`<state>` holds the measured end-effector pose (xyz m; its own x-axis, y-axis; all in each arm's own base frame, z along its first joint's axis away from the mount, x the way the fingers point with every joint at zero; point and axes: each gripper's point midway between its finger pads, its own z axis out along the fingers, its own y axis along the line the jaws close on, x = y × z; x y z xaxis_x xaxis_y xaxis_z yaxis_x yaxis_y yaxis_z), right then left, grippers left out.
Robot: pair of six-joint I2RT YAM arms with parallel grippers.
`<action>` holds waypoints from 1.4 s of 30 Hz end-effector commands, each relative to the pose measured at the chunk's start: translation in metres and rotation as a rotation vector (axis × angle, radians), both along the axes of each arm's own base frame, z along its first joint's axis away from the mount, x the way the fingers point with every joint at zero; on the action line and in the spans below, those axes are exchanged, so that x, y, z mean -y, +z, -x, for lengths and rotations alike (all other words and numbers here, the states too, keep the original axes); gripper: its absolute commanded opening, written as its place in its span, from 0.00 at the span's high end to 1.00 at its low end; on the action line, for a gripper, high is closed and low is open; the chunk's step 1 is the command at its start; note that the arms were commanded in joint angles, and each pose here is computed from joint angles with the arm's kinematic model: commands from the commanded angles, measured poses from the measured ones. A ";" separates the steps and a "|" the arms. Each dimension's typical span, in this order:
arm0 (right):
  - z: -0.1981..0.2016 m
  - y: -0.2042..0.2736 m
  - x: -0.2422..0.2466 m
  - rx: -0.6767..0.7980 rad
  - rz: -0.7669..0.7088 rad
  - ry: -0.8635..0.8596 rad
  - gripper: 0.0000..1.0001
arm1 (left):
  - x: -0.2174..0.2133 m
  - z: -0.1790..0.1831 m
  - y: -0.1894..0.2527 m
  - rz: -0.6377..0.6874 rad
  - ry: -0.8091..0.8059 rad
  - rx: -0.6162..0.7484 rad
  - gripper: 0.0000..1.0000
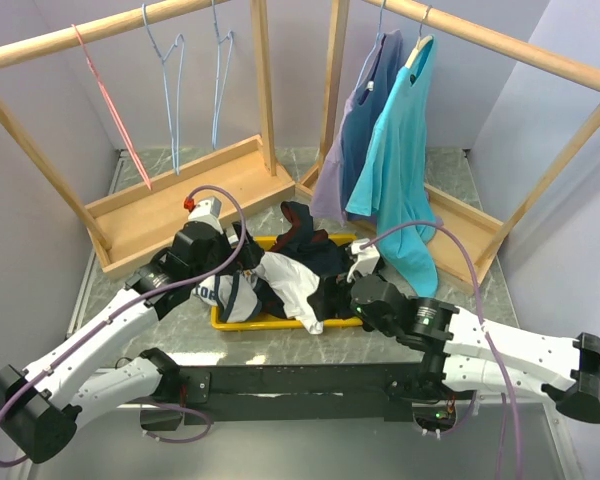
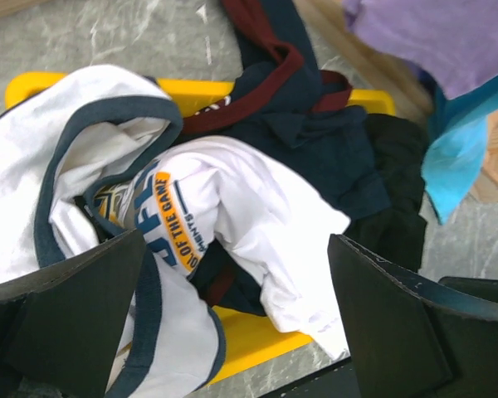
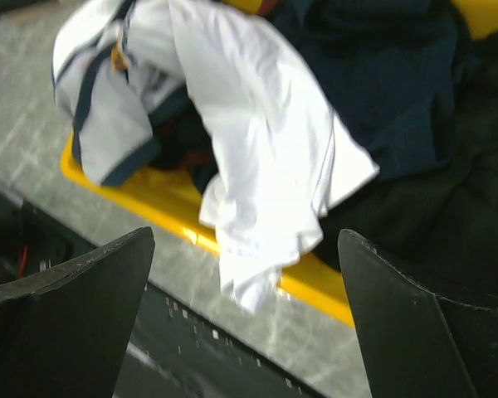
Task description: Place the tank top on the hanger
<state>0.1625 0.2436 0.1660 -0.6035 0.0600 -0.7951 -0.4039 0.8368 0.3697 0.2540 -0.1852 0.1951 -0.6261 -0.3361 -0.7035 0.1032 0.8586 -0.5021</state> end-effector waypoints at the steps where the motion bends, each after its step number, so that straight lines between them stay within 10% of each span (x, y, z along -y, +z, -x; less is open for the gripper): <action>1: -0.026 0.042 -0.020 0.101 -0.115 -0.090 0.00 | -0.005 -0.005 0.000 -0.002 0.051 0.004 0.01; 15: -0.035 -0.005 -0.029 0.026 0.001 -0.084 0.02 | 0.021 -0.008 -0.035 -0.029 -0.033 -0.068 0.02; 21: -0.039 -0.012 -0.021 0.010 -0.024 -0.116 0.03 | 0.030 -0.016 -0.055 -0.123 0.014 -0.083 0.22; 28: -0.045 -0.013 -0.020 0.013 -0.025 -0.119 0.04 | 0.029 -0.012 -0.044 -0.125 0.042 -0.058 0.90; 42: -0.045 -0.039 -0.045 -0.056 0.013 -0.037 0.15 | 0.014 0.010 0.063 0.041 -0.008 0.159 0.99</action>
